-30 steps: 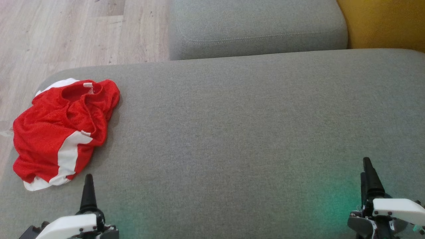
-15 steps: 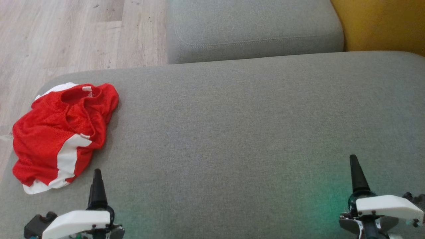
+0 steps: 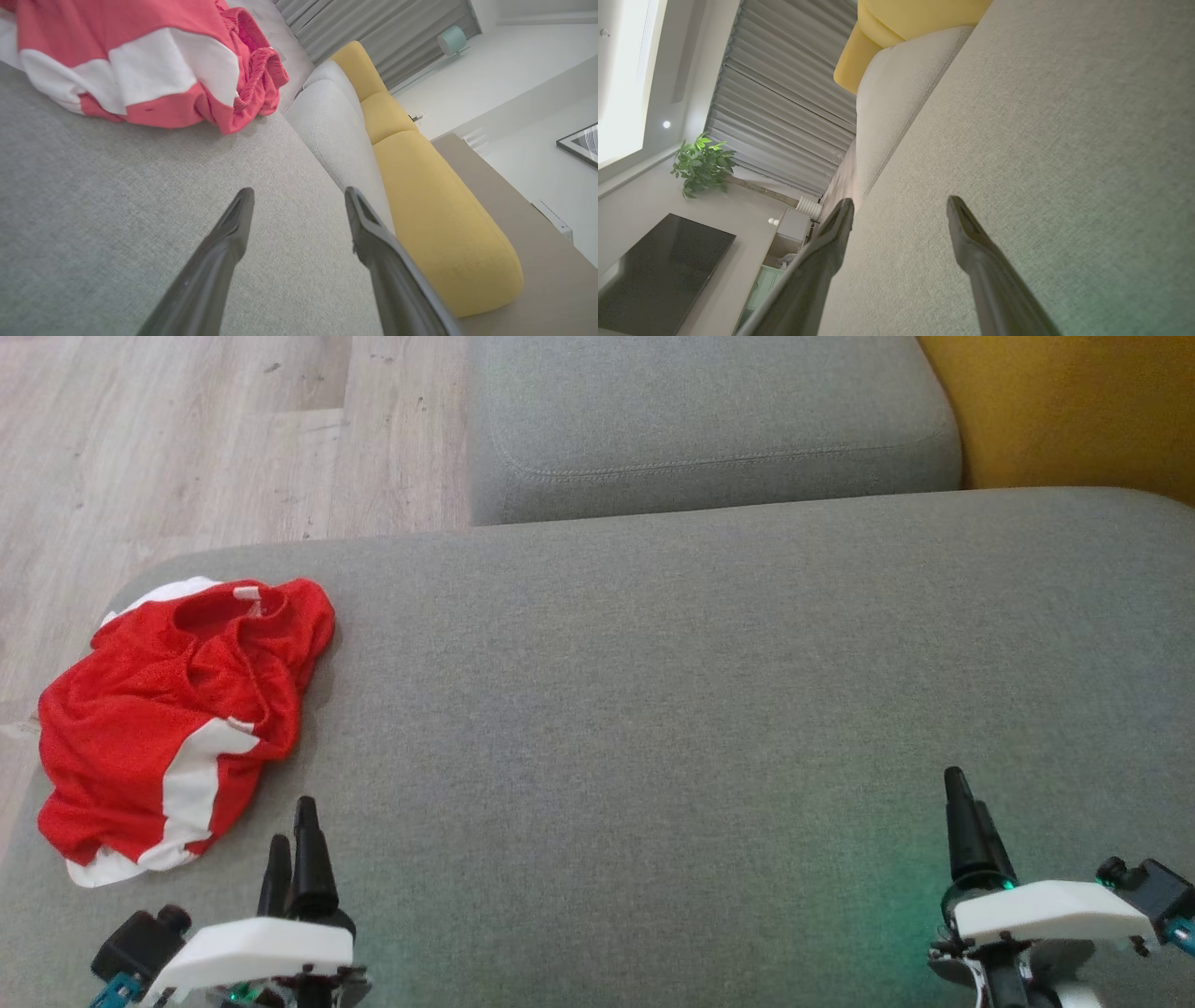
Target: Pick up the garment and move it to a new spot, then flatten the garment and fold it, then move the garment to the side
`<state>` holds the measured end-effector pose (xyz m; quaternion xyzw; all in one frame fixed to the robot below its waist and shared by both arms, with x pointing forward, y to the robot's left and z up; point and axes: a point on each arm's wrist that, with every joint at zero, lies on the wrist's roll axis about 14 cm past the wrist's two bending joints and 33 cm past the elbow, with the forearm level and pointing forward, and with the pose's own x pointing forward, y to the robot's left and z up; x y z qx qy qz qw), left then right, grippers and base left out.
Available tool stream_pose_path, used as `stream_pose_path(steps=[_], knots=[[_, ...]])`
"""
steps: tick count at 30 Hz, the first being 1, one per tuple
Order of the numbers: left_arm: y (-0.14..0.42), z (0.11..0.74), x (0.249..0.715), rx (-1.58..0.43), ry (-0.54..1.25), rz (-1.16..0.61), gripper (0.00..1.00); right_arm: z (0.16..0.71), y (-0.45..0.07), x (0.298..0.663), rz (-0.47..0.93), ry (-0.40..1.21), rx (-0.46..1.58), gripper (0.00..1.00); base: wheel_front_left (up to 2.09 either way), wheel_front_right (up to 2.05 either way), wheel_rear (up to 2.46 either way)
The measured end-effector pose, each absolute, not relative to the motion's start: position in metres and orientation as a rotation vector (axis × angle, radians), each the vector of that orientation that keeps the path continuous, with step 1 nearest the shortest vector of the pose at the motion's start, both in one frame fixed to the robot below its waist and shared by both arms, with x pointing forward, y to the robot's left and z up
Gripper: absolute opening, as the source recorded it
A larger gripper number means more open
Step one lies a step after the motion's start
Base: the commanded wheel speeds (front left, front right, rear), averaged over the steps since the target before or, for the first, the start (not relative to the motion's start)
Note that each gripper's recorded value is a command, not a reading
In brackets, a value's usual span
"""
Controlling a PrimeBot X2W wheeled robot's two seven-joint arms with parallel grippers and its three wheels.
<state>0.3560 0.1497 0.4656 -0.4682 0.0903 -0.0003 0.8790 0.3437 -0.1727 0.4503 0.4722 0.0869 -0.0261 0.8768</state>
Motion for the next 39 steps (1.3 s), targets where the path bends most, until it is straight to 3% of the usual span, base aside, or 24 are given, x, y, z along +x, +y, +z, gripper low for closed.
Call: stream_pose_path(steps=[39], knots=[[0.127,0.483,0.341,-0.493,0.096,-0.093,1.00,0.470,-0.135,0.332,0.127,0.114,0.499,1.00,0.00,0.00,0.00]])
